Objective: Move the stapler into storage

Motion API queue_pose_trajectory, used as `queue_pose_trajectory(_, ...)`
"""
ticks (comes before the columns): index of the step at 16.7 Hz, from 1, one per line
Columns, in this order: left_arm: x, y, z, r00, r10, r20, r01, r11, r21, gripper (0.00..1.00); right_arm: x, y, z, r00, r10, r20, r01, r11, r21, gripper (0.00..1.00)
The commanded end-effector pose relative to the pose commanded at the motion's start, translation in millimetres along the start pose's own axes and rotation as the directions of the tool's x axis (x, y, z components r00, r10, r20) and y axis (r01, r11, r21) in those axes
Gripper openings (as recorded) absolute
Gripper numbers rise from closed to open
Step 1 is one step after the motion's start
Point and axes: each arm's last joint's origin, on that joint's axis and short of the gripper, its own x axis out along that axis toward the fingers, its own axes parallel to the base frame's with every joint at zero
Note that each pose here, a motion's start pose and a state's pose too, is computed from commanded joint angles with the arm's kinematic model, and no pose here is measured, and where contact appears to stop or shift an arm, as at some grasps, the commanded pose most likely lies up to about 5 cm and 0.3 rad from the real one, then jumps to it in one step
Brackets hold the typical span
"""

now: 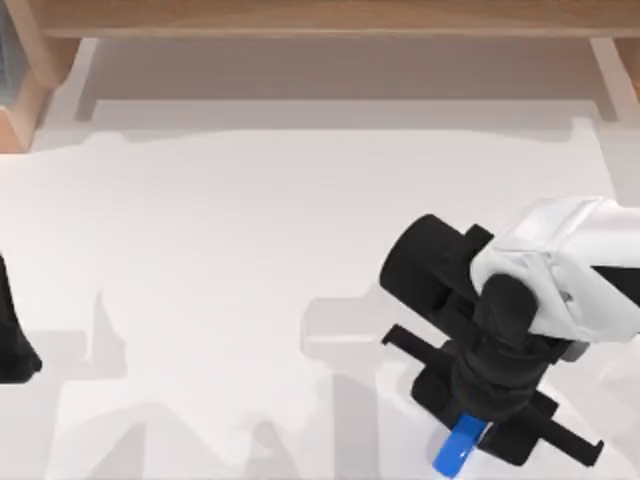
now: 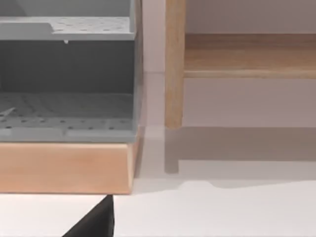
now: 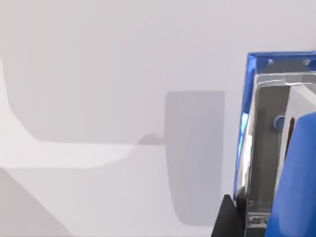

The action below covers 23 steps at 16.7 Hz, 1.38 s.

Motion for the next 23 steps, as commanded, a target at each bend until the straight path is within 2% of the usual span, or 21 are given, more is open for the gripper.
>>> queue_pose_trajectory(4, 0, 0, 0, 1.0, 0.0, 0.0, 0.0, 1.0, 0.0, 1.0, -3, 3, 7, 1.0, 0.005, 0.008, -0.005, 1.0, 0.001, 0.0)
queue_pose_trajectory(8, 0, 0, 0, 1.0, 0.0, 0.0, 0.0, 1.0, 0.0, 1.0, -28, 16, 53, 0.997, 0.05, 0.056, -0.05, 0.999, -0.001, 0.0)
queue_pose_trajectory(12, 0, 0, 0, 1.0, 0.0, 0.0, 0.0, 1.0, 0.0, 1.0, -69, 20, 135, 0.984, 0.1, 0.145, -0.098, 0.995, -0.021, 0.0)
queue_pose_trajectory(15, 0, 0, 0, 1.0, 0.0, 0.0, 0.0, 1.0, 0.0, 1.0, -103, 2, 209, 0.968, 0.116, 0.224, -0.106, 0.993, -0.055, 0.0)
queue_pose_trajectory(19, 0, 0, 0, 1.0, 0.0, 0.0, 0.0, 1.0, 0.0, 1.0, -133, -46, 304, 0.95, 0.09, 0.3, -0.052, 0.99, -0.132, 0.0)
queue_pose_trajectory(23, 0, 0, 0, 1.0, 0.0, 0.0, 0.0, 1.0, 0.0, 1.0, -124, -99, 382, 0.956, 0.048, 0.289, 0.031, 0.965, -0.262, 0.0)
